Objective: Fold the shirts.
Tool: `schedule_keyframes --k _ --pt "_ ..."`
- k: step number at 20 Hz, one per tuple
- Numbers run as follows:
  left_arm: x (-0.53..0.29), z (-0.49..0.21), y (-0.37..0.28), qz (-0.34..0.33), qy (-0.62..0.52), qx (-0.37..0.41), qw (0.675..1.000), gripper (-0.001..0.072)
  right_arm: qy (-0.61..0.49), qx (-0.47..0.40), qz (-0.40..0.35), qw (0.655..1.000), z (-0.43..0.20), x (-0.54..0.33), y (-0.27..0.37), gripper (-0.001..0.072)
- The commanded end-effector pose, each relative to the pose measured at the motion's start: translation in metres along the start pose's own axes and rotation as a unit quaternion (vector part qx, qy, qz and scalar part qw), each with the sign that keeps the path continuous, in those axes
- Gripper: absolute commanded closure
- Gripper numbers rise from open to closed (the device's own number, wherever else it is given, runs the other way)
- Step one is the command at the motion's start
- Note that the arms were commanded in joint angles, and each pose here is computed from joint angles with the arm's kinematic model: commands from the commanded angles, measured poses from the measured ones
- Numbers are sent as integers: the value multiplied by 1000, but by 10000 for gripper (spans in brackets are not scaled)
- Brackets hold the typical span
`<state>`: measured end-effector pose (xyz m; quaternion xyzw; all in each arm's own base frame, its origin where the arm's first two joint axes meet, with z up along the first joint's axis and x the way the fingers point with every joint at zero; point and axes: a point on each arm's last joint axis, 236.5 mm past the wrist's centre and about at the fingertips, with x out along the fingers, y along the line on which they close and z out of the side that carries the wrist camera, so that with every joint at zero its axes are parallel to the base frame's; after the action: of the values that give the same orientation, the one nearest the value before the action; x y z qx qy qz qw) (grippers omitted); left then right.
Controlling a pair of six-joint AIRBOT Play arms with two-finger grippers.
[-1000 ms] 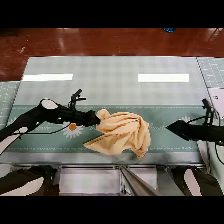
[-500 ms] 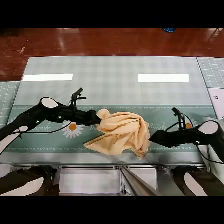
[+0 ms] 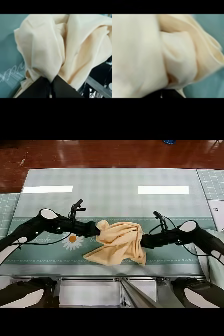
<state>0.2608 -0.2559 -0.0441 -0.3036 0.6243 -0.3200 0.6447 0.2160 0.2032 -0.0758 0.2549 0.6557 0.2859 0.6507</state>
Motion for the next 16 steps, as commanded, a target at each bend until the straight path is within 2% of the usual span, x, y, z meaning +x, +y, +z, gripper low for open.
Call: schedule_keyframes --k 1,4,7,9,12,14,16 --pt "-34 31 -13 -24 -33 6 999 686 13 -70 28 997 20 -14 39 695" --pt "-120 93 -70 -47 -142 83 985 686 -107 -143 -28 984 100 -114 85 695" --pt "-232 128 -174 -56 -283 216 933 687 -267 -245 -56 930 145 -255 190 695" --pt "-303 118 -246 -51 -358 306 881 686 -341 -336 -56 876 126 -323 268 695" --pt "-386 73 -332 -25 -445 416 793 686 -442 -404 -76 798 85 -408 339 695" --pt "-412 36 -362 13 -470 465 750 686 -488 -435 -75 753 50 -443 369 695" --pt "-415 4 -366 59 -462 494 734 686 -511 -447 -80 730 19 -459 378 695"
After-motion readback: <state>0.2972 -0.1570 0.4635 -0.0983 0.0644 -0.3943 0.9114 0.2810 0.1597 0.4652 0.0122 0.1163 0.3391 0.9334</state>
